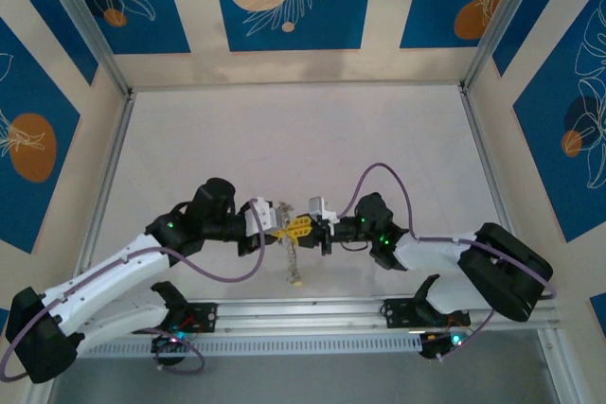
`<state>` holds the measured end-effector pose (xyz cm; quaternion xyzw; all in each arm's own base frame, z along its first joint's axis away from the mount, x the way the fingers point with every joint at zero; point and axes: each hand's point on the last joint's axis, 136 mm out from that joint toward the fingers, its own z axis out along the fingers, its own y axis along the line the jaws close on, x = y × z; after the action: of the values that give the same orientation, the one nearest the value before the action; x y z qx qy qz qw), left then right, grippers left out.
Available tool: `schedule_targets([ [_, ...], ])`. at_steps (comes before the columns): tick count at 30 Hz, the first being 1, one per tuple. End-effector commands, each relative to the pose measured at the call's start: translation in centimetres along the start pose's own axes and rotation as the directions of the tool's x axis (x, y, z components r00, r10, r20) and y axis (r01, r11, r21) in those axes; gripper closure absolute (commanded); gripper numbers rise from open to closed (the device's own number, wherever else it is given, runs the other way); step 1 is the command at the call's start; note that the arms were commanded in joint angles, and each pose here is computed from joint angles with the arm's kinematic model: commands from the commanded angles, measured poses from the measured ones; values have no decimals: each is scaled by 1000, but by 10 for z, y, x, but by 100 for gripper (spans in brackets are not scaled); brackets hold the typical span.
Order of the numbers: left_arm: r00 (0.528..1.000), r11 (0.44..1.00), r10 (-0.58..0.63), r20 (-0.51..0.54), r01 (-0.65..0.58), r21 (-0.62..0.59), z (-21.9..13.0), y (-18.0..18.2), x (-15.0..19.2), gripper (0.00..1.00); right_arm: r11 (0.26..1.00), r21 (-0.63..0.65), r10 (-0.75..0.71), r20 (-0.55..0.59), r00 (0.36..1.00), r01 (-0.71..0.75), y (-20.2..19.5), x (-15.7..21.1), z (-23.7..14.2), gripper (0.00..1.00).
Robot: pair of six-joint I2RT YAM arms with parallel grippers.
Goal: Put the keys on the keyring
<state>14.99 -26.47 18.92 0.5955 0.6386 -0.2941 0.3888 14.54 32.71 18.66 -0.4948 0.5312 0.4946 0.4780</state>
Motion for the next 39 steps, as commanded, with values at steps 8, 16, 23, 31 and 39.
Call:
schedule_targets([
  [8, 962, 992, 127, -241, -118, 53, -9, 7, 0, 100, 991, 56, -113, -130, 985, 121, -7, 14, -9, 72],
  [16, 946, 986, 162, -280, -143, 86, -4, 7, -7, 100, 997, 15, -72, -101, 992, 74, -3, 9, -5, 71],
  [23, 941, 984, 161, -298, -131, 118, 2, 5, -8, 100, 997, -6, -71, -84, 994, 71, -2, 3, 1, 71],
  [31, 944, 980, 174, -279, -138, 143, 5, 1, -14, 100, 998, -3, -66, -81, 995, 66, -5, 3, 7, 75],
  [39, 945, 978, 179, -273, -140, 156, 7, 0, -16, 100, 997, 1, -72, -73, 995, 72, -7, -1, 9, 95],
])
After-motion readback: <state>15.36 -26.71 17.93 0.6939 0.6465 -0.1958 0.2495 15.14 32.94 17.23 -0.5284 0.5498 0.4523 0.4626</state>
